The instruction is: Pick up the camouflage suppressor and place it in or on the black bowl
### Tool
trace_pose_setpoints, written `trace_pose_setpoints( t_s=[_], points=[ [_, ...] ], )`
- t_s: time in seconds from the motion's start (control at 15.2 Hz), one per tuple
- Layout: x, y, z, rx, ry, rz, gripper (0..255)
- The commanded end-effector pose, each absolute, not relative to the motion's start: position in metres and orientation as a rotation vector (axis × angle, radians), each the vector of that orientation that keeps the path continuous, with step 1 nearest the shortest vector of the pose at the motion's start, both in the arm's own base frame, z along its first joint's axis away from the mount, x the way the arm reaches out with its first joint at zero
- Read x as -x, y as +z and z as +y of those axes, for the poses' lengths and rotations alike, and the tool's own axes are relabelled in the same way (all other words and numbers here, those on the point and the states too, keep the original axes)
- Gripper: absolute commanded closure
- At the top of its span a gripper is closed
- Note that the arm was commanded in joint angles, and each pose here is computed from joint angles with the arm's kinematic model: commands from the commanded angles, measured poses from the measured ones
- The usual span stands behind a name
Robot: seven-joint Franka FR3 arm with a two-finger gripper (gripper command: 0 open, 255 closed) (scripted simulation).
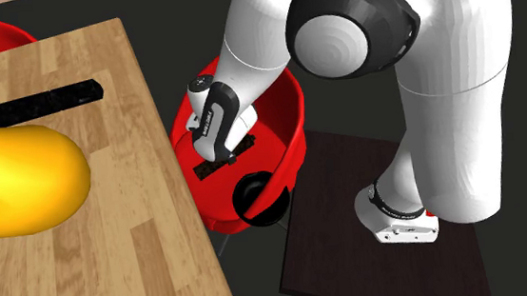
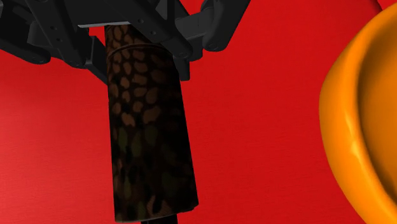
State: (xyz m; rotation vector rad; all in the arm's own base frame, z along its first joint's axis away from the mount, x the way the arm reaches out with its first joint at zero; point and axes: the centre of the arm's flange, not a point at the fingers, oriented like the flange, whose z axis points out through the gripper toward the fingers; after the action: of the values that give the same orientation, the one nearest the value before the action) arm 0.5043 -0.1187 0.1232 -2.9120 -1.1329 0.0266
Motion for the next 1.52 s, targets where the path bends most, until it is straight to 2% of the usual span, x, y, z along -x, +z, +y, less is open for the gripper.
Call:
trace_pose_setpoints(
  t_s=[0.0,1.45],
  points=[
    [-0.504,0.123,-0.119,2.912,0.027,-1.132,255],
    [-0.504,0.239,-0.119,2.912,0.027,-1.132,255]
  ],
)
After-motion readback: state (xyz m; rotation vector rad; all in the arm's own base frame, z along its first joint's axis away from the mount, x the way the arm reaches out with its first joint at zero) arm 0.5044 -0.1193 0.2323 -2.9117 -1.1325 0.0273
